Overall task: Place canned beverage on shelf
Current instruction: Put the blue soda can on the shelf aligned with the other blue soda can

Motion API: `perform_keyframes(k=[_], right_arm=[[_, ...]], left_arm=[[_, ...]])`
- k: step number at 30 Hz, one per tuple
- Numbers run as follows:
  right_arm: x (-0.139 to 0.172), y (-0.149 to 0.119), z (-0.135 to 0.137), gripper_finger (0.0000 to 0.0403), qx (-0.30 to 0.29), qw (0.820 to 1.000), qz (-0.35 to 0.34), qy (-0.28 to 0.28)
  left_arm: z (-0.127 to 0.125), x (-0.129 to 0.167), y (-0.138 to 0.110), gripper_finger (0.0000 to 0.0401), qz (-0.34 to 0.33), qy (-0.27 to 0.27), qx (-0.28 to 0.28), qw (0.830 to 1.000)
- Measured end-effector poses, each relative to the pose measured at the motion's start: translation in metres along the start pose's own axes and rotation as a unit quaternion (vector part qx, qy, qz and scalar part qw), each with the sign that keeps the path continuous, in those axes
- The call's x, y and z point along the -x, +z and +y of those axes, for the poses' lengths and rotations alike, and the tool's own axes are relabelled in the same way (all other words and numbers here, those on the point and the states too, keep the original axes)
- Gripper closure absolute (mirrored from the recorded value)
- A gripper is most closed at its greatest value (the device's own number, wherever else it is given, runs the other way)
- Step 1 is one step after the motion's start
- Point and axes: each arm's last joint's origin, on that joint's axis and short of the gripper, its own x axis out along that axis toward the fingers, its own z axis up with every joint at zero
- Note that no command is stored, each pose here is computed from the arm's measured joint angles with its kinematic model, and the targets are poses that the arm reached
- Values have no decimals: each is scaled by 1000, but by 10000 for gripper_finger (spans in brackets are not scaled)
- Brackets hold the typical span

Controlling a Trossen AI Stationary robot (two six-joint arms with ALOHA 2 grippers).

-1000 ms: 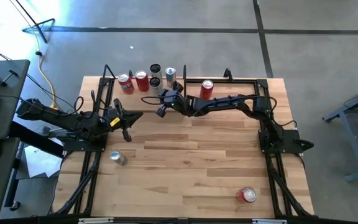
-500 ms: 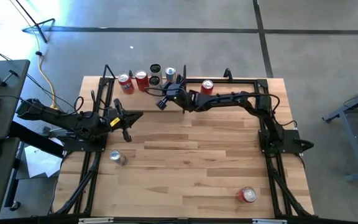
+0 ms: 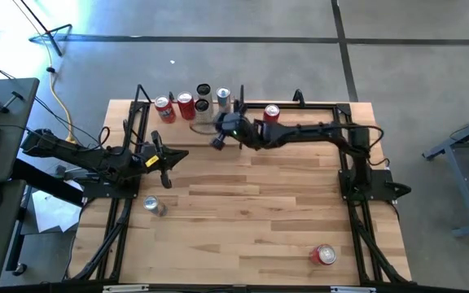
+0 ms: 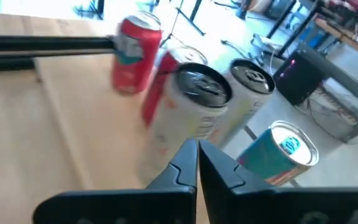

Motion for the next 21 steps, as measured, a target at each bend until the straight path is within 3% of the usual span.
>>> perform_keyframes(k=[4,10,12,21], right_arm=[[30,-20,23,403,-5,998,-43,36],[76,-81,56,403,-52,973,-129,182],[93,-93,64,403,-51,966,-143,208],[137,-127,93,403,-10,953,-123,278]], left_arm=[[0,0,0,401,0,-1,-7,1000],[-3,-1,-5,401,22,-41,0,999],[-5,-3,-8,401,34,-45,7,998],[-12,-12,-13,401,60,-51,-5,997]])
